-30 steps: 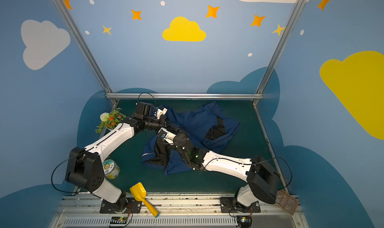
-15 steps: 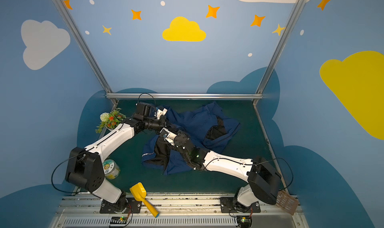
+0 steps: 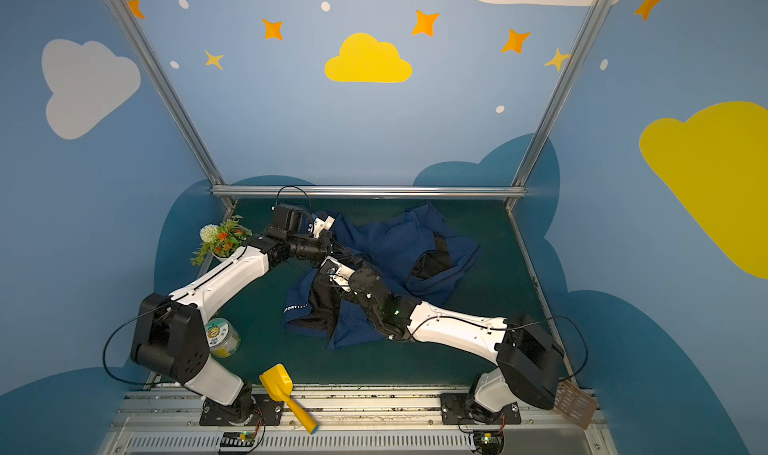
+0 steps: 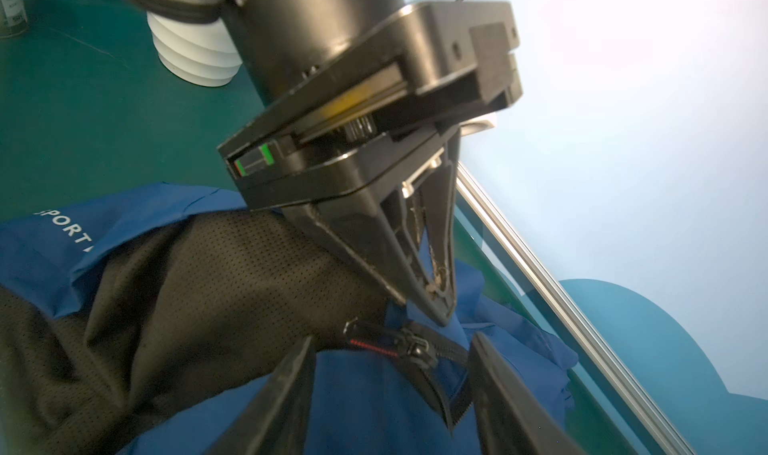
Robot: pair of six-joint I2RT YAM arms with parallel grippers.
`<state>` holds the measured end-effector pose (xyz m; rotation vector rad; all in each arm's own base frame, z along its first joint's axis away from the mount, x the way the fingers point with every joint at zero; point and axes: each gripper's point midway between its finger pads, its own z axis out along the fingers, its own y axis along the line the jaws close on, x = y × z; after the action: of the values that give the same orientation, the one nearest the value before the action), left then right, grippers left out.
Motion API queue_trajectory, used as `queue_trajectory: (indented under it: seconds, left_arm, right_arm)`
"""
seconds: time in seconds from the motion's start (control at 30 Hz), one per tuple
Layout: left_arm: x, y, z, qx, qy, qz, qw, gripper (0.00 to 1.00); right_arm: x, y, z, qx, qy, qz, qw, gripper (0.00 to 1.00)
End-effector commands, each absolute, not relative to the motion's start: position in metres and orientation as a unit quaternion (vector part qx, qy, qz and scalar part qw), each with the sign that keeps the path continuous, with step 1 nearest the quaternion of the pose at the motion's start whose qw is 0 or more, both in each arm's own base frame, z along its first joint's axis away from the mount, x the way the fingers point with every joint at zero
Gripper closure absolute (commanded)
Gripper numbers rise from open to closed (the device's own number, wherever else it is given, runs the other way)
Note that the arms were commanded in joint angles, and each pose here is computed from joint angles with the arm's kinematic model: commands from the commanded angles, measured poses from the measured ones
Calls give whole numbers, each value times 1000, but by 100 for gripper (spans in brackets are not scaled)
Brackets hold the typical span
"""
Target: Zip up the jacket
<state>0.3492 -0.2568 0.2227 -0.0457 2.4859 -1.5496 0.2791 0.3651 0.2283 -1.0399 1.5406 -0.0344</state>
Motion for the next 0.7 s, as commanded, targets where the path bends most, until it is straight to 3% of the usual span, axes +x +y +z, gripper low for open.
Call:
queue_trajectory:
  seconds: [0.0, 0.4, 0.67]
  left_arm:
    - [346, -254, 235, -8, 837, -534, 119, 97]
    - [347, -254, 235, -10, 837, -534, 119, 97]
    - [346, -254, 233, -10, 838, -533, 119, 97]
  right_arm:
    - [285, 369, 230, -437, 664, -15, 607, 40]
    - [293, 368, 243, -412, 656, -31, 632, 48]
    - [290, 365, 246, -416, 654, -29, 632, 64]
